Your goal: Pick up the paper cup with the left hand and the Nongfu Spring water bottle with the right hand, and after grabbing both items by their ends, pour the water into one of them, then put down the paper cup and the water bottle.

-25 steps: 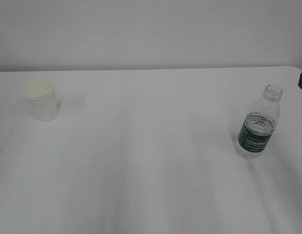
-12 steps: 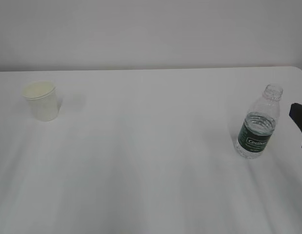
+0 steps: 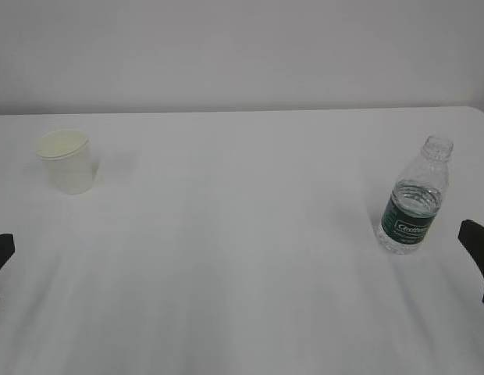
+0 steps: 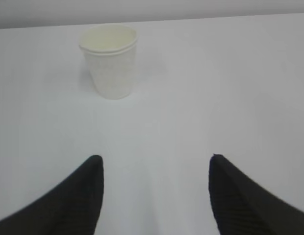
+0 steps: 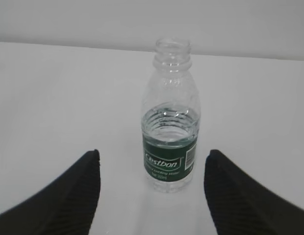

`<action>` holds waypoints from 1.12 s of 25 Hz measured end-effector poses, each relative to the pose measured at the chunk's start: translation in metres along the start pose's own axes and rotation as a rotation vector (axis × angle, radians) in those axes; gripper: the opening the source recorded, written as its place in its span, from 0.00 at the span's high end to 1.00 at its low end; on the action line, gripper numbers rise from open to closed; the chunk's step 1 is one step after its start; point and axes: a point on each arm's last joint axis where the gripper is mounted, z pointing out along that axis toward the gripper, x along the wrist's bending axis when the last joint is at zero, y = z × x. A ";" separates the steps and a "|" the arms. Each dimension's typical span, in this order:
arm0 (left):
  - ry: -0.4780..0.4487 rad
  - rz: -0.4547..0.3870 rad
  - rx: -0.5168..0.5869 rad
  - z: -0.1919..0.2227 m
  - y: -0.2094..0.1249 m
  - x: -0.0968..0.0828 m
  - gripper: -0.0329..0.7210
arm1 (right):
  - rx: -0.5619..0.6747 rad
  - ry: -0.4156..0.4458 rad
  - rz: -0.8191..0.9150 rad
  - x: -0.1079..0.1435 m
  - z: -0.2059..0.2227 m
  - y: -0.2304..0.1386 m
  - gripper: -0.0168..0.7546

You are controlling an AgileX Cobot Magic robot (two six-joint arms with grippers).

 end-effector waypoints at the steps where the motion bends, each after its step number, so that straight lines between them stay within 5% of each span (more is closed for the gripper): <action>1: 0.000 0.007 0.005 -0.001 -0.004 0.001 0.32 | 0.004 0.011 -0.009 0.001 -0.001 -0.002 0.32; 14: -0.091 0.064 -0.055 -0.009 -0.011 -0.005 0.32 | -0.027 0.116 -0.032 0.010 0.010 -0.015 0.32; 28: -0.093 0.056 -0.151 -0.010 -0.002 -0.005 0.32 | 0.006 0.101 0.011 0.008 0.022 -0.029 0.32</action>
